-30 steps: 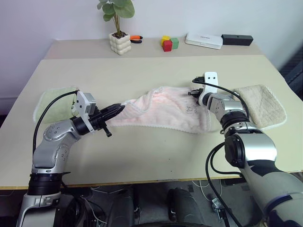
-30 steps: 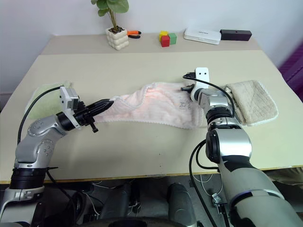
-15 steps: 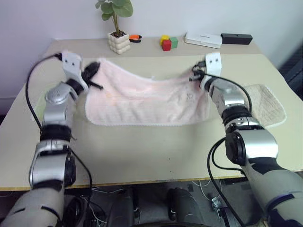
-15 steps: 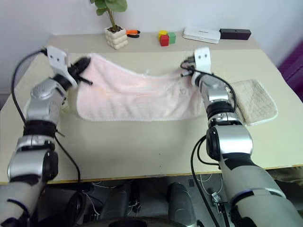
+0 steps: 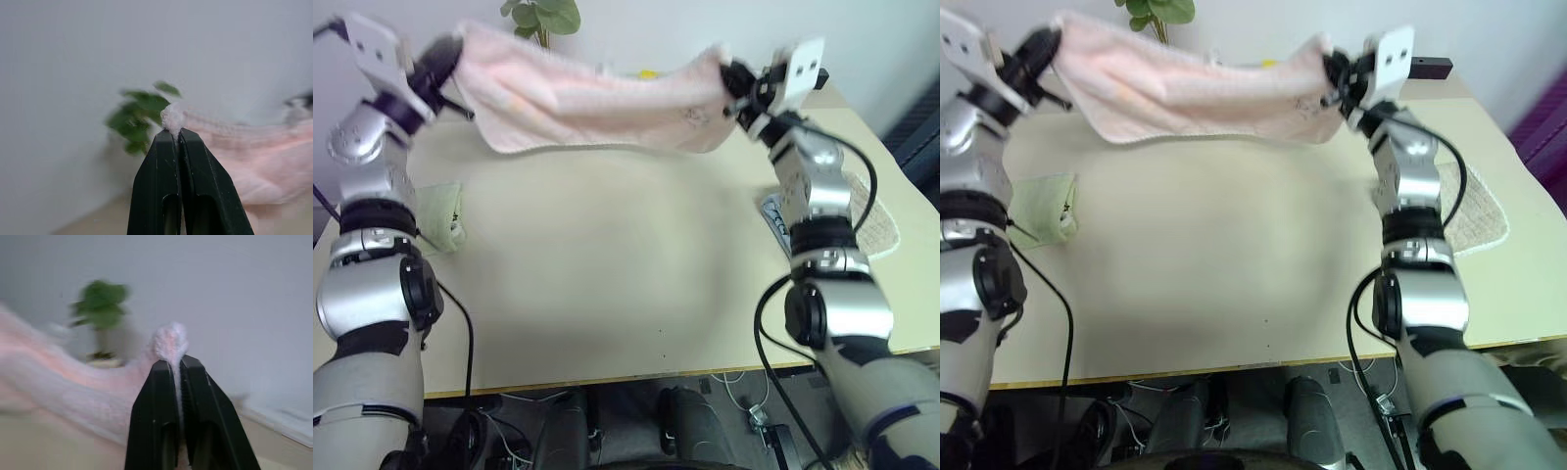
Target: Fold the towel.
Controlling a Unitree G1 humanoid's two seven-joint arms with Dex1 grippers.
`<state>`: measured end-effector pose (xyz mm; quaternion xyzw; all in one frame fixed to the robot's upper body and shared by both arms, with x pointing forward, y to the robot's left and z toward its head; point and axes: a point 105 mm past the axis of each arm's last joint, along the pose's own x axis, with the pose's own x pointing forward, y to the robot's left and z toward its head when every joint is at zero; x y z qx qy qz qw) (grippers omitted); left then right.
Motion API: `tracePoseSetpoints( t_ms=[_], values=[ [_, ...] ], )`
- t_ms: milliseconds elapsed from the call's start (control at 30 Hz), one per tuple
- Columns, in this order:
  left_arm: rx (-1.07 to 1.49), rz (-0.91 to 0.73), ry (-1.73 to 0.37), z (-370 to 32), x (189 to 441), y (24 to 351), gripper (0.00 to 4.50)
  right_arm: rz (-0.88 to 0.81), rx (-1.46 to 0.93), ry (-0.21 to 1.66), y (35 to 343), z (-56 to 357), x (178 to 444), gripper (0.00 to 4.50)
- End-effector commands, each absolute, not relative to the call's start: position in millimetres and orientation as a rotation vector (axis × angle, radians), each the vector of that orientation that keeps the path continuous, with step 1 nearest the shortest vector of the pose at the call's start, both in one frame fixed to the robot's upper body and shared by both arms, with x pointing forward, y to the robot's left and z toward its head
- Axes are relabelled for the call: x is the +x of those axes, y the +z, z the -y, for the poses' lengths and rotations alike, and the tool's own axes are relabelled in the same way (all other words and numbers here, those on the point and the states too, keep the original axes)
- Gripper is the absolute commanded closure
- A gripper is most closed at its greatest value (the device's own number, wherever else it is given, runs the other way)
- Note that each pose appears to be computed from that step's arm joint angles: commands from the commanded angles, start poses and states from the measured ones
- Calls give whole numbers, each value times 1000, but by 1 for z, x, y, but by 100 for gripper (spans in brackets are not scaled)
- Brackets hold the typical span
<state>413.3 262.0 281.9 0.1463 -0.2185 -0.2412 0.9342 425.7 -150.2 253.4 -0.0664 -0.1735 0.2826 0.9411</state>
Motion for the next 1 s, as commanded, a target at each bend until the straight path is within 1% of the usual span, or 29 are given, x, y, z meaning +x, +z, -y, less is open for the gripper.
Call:
tracePoseSetpoints(
  t_ms=[33,100,133,300,367,433,500,567,600,633,667,700,733,900,1000],
  values=[
    [358,383,-667,-261,390,250,450,269,-229,712,227,138,392,440],
    [351,300,-769,-259,375,225,450,147,-291,779,191,138,372,440],
    [355,280,-800,-259,368,218,450,107,-303,800,180,140,365,440],
    [358,176,-905,-269,340,196,450,11,-413,822,166,163,343,440],
    [334,140,-968,-269,330,190,450,3,-503,828,160,167,337,440],
    [357,126,-976,-270,326,186,450,-12,-545,865,154,167,330,440],
    [365,101,-974,-272,325,181,450,-62,-518,884,146,172,329,440],
    [381,100,-973,-271,324,180,450,-92,-535,903,138,175,327,380],
    [378,96,-980,-269,324,179,450,-99,-556,897,136,177,327,359],
    [374,93,-986,-268,324,178,450,-102,-569,893,135,177,327,301],
    [377,92,-992,-267,323,178,450,-110,-588,895,134,178,327,260],
    [371,94,-993,-266,323,178,450,-129,-601,916,133,179,324,204],
    [375,100,-991,-265,323,178,450,-149,-586,930,133,180,322,161],
    [375,115,-988,-261,322,179,450,-127,-584,937,149,180,326,161],
    [376,124,-988,-258,322,181,450,-129,-598,951,149,175,329,161]
  ],
)
